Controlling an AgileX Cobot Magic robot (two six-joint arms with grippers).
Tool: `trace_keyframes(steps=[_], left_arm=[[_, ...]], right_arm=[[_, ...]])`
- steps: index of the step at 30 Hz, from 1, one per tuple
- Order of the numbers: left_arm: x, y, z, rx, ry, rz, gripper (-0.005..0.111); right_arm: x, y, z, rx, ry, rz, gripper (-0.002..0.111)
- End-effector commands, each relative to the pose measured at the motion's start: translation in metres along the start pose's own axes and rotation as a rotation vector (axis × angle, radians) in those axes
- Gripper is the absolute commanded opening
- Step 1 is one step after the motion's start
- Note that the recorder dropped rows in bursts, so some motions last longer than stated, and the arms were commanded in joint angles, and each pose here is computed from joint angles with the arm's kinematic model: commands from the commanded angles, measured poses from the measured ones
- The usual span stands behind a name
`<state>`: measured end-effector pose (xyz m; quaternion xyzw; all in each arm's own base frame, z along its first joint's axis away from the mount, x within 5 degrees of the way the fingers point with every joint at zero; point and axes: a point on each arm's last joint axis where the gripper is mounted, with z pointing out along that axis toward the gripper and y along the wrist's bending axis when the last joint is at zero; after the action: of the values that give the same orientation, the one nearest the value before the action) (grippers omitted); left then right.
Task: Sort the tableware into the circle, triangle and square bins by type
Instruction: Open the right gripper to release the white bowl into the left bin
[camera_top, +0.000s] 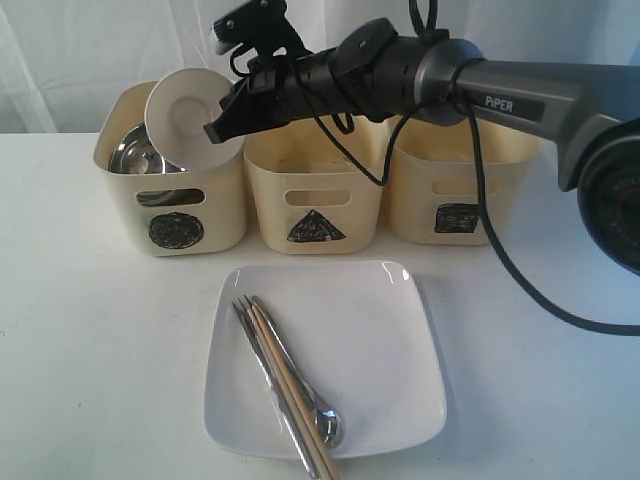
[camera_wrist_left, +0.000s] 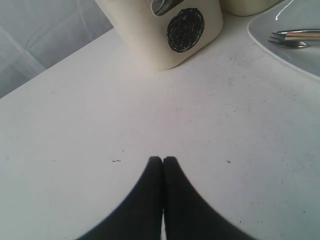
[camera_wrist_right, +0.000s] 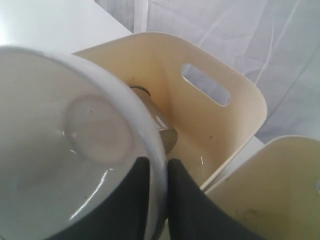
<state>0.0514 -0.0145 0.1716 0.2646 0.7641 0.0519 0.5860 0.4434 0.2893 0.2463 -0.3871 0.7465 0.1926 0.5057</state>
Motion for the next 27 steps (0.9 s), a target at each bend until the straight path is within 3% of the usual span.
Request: trace_keyframes(steps=[1,27], left_arm=[[0.0006,-0.0006,0.0001,0.003,-0.005,-0.004,0.0],[0.0006,-0.0006,0.0001,0.003,-0.005,-0.004,0.0]], right_arm=[[-0.0013,-0.0003,-0.0024,-0.009,0.004,-0.012,0.019],[-0.0109,-0.0029,-0.0082,0.021,-0.026,-0.015,0.019]])
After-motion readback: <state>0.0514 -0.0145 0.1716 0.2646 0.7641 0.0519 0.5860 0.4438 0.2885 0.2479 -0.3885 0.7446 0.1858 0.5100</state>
